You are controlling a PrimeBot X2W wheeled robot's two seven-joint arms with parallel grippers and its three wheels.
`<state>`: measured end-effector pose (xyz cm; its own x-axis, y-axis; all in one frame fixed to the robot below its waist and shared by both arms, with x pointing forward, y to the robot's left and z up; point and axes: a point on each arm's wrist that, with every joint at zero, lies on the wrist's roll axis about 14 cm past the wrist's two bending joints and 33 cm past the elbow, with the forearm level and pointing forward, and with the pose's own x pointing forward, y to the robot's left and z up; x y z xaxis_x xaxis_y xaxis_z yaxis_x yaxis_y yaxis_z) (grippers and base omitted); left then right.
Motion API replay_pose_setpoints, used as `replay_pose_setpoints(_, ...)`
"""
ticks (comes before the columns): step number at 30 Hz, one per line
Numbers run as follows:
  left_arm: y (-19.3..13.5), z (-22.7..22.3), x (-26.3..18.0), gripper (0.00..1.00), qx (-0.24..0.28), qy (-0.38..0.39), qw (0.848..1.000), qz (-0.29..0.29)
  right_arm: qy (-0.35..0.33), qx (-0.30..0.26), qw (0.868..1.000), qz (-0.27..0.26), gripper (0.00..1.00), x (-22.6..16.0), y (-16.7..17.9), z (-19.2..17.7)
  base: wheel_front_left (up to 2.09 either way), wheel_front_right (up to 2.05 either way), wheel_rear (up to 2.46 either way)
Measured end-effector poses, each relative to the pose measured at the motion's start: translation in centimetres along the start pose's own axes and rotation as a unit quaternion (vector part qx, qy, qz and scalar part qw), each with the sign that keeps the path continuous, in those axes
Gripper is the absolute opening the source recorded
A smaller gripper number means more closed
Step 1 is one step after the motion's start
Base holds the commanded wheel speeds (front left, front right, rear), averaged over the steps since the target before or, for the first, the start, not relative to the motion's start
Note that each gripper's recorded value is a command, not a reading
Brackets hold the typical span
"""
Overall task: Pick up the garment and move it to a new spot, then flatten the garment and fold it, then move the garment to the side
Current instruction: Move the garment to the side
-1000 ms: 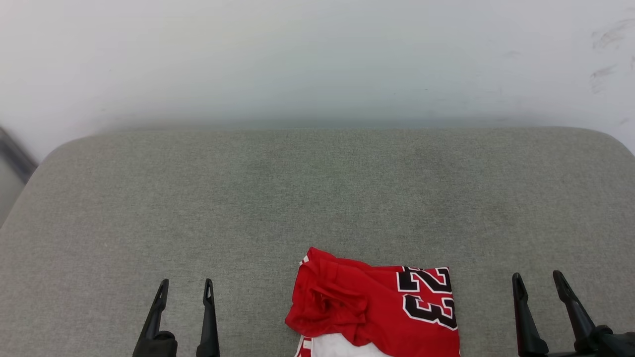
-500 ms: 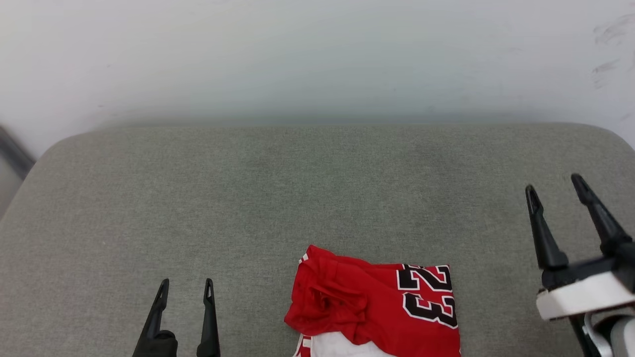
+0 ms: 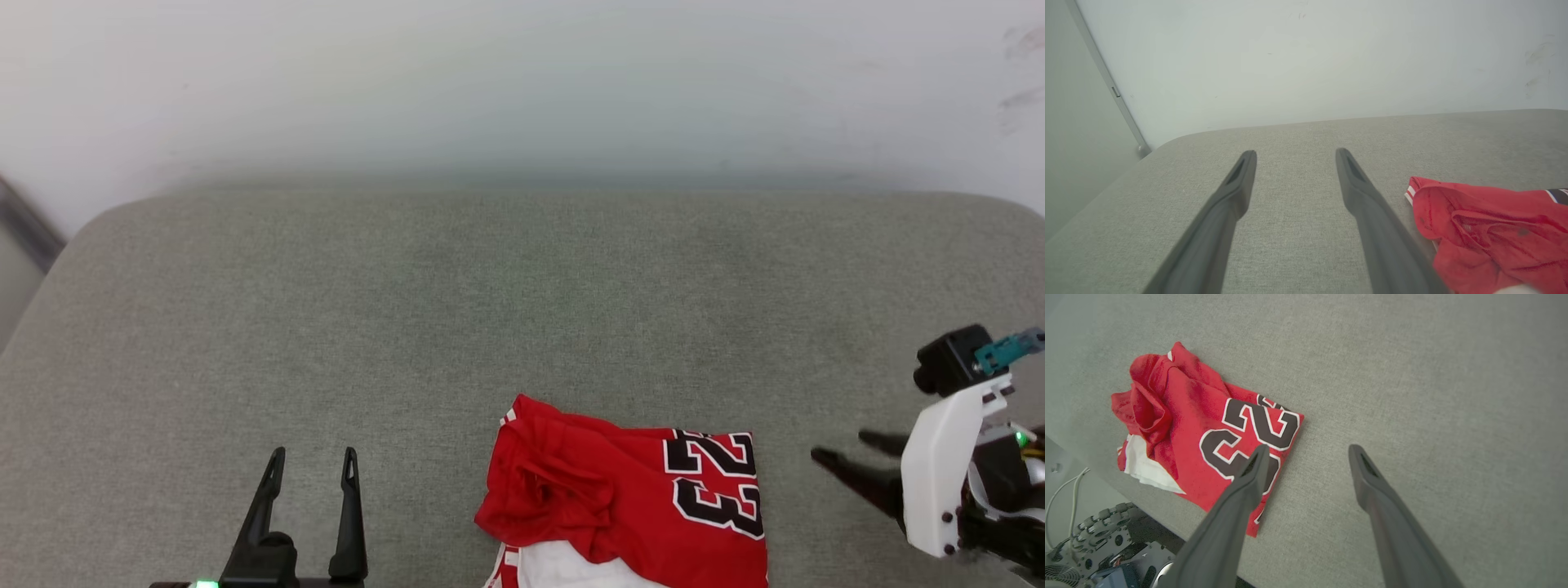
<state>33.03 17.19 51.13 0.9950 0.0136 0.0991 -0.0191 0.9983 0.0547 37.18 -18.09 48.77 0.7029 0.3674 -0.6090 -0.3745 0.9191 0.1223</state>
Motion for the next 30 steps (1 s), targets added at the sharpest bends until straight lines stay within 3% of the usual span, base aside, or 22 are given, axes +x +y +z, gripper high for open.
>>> replay_pose_setpoints(3,0.0,0.0,0.5,1.00,0.000,0.000,1.000,0.000,0.068,0.046,0.996,0.034,1.00,0.2,0.4,-2.7,0.00,0.00,0.00)
replay_pose_setpoints(8,0.0,-0.2,1.4,1.00,0.000,0.001,1.000,0.000,0.120,0.128,0.980,0.089,1.00,1.5,2.0,-5.0,0.00,0.00,0.00)
replay_pose_setpoints(13,0.2,-0.5,2.3,1.00,0.001,0.005,1.000,0.001,0.149,0.157,0.968,0.125,1.00,3.5,4.1,-6.4,0.00,0.00,0.00)
replay_pose_setpoints(24,0.7,-1.8,3.9,1.00,0.004,0.020,1.000,0.009,0.208,0.155,0.954,0.151,1.00,8.2,7.0,-9.9,0.00,0.00,0.00)
replay_pose_setpoints(29,1.1,-2.0,4.2,1.00,0.006,0.023,1.000,0.016,0.208,0.138,0.958,0.144,1.00,9.4,7.0,-10.7,0.00,0.00,0.00)
replay_pose_setpoints(30,1.1,-2.0,4.2,1.00,0.006,0.023,1.000,0.016,0.206,0.138,0.958,0.142,0.45,9.6,6.9,-10.8,0.00,0.00,0.00)
